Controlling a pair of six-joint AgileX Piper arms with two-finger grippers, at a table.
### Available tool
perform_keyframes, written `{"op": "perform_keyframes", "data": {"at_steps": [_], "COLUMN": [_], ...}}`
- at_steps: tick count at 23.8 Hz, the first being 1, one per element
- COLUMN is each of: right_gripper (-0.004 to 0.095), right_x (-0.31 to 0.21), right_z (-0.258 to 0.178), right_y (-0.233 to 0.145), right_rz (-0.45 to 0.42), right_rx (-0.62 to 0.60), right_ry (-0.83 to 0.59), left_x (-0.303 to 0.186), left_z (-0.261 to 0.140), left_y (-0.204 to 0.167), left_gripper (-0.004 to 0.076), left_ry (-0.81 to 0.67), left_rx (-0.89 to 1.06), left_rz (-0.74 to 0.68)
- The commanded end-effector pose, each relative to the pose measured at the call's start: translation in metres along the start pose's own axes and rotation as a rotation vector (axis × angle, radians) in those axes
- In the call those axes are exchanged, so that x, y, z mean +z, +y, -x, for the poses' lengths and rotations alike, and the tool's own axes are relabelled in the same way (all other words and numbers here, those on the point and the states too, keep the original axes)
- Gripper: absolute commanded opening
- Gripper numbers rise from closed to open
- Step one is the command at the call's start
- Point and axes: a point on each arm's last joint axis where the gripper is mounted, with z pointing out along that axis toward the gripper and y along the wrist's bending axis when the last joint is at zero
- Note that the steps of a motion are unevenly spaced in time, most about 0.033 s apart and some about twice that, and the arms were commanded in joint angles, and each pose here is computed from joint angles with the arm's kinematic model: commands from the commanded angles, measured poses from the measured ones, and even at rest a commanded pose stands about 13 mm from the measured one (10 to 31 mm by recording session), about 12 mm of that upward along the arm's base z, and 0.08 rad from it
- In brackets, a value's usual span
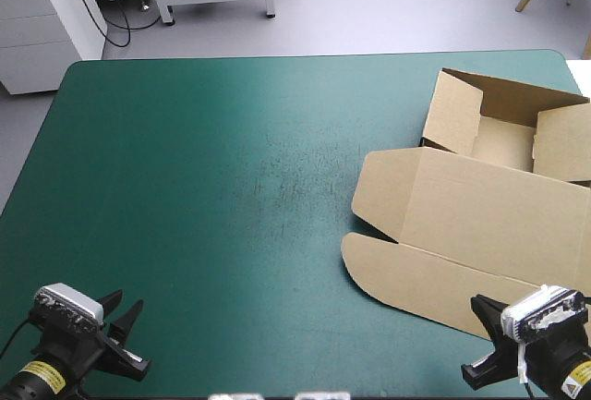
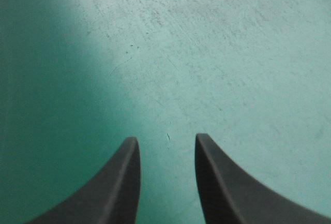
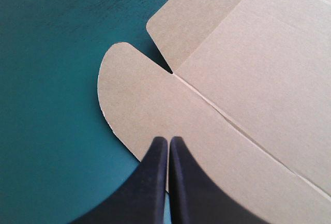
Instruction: Fold the box
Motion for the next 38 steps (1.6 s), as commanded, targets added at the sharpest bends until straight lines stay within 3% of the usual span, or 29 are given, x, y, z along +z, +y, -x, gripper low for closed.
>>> {"op": "perform_keyframes", "data": {"at_steps": [1,38], "right_gripper": [-0.0004,-0.0004], "right_x": [-0.0032,-0.0031], "right_z": [0.0125,0.0126], "right_y": [-0.0005,-0.0016], "right_rz": [-0.004,-0.029], "right_rx": [0.002,0.014], "right_ry": [-0.08,-0.08], "left_x": [-0.0033,-0.0033], "left_z": [0.0127,0.0127], "left_y": [0.0009,0.001], "left_gripper": [0.0246,0.0239], "left_ry": [-0.086,-0.086], "left_rx": [-0.014,-0.017], "left_rz": [0.002,0.004]}}
